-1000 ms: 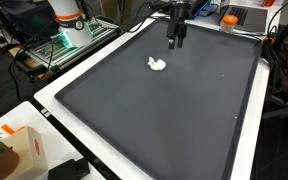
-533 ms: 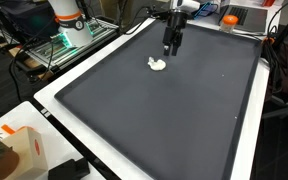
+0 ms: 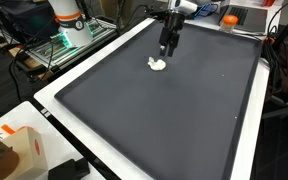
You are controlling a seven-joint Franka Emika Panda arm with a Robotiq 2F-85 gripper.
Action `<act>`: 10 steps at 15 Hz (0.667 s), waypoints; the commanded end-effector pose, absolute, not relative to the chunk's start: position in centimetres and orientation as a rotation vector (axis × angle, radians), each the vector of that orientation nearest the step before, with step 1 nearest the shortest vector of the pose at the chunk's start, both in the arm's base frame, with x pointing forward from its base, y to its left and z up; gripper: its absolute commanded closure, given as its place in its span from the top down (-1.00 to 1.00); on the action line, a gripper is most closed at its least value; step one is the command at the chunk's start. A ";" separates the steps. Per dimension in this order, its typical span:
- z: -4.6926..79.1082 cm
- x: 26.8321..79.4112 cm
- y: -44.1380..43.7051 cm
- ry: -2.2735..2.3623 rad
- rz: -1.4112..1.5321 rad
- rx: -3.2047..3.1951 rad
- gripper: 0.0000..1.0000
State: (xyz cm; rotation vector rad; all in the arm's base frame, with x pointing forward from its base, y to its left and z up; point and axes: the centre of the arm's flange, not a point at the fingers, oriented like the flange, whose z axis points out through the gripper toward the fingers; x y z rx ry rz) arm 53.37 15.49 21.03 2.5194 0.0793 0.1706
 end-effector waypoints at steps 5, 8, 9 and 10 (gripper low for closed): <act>25.8 51.9 16.8 0.133 -0.052 2.745 1.00; 29.6 49.6 15.7 0.134 -0.061 2.904 1.00; 31.1 48.9 15.1 0.133 -0.032 2.954 1.00; 32.3 48.4 14.6 0.128 -0.009 2.999 1.00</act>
